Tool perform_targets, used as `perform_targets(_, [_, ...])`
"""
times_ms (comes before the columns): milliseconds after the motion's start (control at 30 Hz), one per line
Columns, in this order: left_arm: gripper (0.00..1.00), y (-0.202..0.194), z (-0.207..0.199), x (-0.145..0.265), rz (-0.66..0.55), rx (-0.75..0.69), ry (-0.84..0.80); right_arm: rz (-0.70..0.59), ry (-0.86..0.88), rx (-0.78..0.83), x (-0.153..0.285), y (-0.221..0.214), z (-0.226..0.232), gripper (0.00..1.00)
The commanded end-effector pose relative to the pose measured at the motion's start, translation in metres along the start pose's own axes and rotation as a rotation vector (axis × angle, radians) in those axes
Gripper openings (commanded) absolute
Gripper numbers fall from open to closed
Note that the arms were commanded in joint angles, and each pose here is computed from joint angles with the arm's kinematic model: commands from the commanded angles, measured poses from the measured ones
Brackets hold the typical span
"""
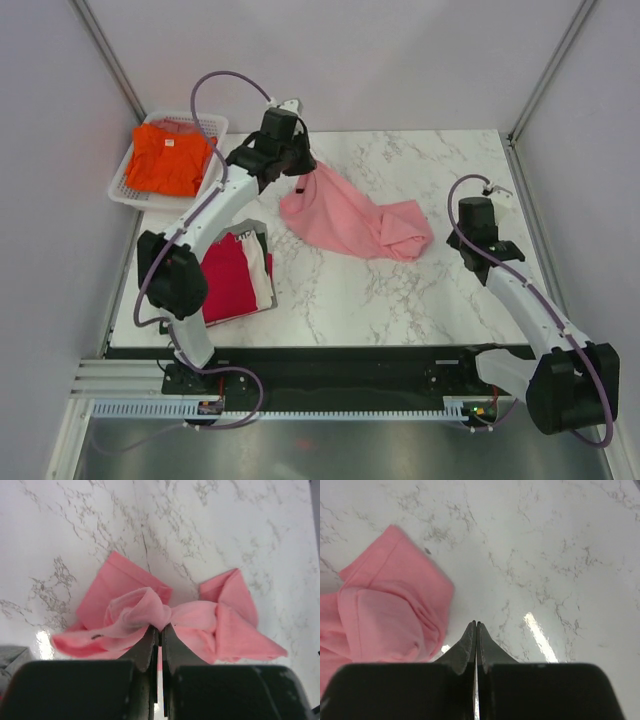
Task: Fold and stack the t-shirts
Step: Flatten the tshirt out
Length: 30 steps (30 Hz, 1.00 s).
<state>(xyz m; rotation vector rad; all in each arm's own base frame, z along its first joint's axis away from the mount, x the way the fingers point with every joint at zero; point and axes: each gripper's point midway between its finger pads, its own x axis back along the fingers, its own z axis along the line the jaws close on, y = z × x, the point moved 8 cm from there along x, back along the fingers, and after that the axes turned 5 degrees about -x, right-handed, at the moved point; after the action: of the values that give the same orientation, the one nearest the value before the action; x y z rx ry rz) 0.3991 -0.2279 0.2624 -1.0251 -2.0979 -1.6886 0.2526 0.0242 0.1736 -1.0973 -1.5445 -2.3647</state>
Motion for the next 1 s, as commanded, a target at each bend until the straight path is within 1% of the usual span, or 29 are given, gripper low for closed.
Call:
perform_targets(0, [0.02, 0.032, 0.000, 0.042, -0.106, -0.035, 0.025, -0.102, 0.085, -0.062, 0.016, 0.045, 0.018, 0.00])
perform_targets(100, [0.02, 0.038, -0.003, 0.058, -0.131, -0.029, 0.012, -0.120, 0.100, -0.079, 0.022, 0.057, 0.019, 0.00])
perform_targets(133, [0.02, 0.039, -0.004, 0.064, -0.138, -0.028, 0.001, -0.104, 0.129, -0.080, 0.024, 0.056, 0.021, 0.02])
perform_targets(167, [0.02, 0.038, -0.005, 0.065, -0.136, -0.030, -0.005, -0.094, 0.168, -0.076, 0.025, 0.056, 0.024, 0.13])
perform_targets(233, [0.02, 0.037, -0.005, 0.066, -0.127, -0.035, -0.015, -0.062, 0.252, -0.034, 0.022, 0.046, 0.029, 0.42])
perform_targets(267, [0.02, 0.036, -0.005, 0.064, -0.121, -0.034, -0.015, -0.018, 0.368, -0.017, 0.022, 0.038, 0.039, 0.47])
perform_targets(300, [0.02, 0.034, -0.005, 0.063, -0.113, -0.035, -0.018, 0.011, 0.422, 0.000, 0.018, 0.032, 0.044, 0.53])
perform_targets(333, [0.02, 0.033, -0.006, 0.064, -0.109, -0.031, -0.019, 0.047, 0.478, 0.022, 0.015, 0.028, 0.049, 0.55])
perform_targets(367, [0.02, 0.032, -0.006, 0.064, -0.105, -0.030, -0.021, 0.087, 0.530, 0.032, 0.015, 0.026, 0.056, 0.56])
perform_targets(400, [0.02, 0.033, -0.006, 0.066, -0.107, -0.031, -0.025, 0.138, 0.540, 0.049, 0.007, 0.018, 0.061, 0.56])
perform_targets(433, [0.02, 0.034, -0.006, 0.067, -0.111, -0.034, -0.023, 0.153, 0.559, 0.061, 0.006, 0.017, 0.065, 0.59])
perform_targets(533, [0.02, 0.035, -0.006, 0.074, -0.116, -0.036, -0.023, 0.170, 0.605, 0.086, 0.003, 0.012, 0.084, 0.61])
perform_targets(567, [0.02, 0.035, -0.006, 0.075, -0.115, -0.036, -0.025, 0.157, 0.617, 0.087, 0.005, 0.016, 0.092, 0.61])
perform_targets(600, [0.02, 0.036, -0.006, 0.078, -0.121, -0.036, -0.024, 0.180, 0.621, 0.109, 0.003, 0.008, 0.101, 0.62])
perform_targets(667, [0.02, 0.037, -0.006, 0.080, -0.126, -0.037, -0.022, 0.187, 0.627, 0.128, 0.003, 0.007, 0.114, 0.70])
perform_targets(700, [0.02, 0.038, -0.006, 0.081, -0.127, -0.036, -0.021, 0.196, 0.619, 0.152, 0.001, 0.000, 0.122, 0.74])
perform_targets(767, [0.02, 0.038, -0.007, 0.082, -0.126, -0.040, -0.022, 0.177, 0.609, 0.199, 0.001, -0.001, 0.133, 0.75])
perform_targets(833, [0.02, 0.040, -0.008, 0.085, -0.133, -0.036, -0.030, 0.173, 0.551, 0.238, -0.006, -0.010, 0.140, 0.79])
perform_targets(900, [0.02, 0.042, -0.008, 0.086, -0.135, -0.036, -0.034, 0.199, 0.529, 0.250, -0.017, -0.014, 0.147, 0.77])
perform_targets(933, [0.02, 0.042, -0.009, 0.087, -0.134, -0.035, -0.032, 0.212, 0.516, 0.255, -0.021, -0.016, 0.148, 0.70])
perform_targets(967, [0.02, 0.042, -0.008, 0.086, -0.132, -0.035, -0.029, 0.213, 0.498, 0.259, -0.025, -0.015, 0.150, 0.66])
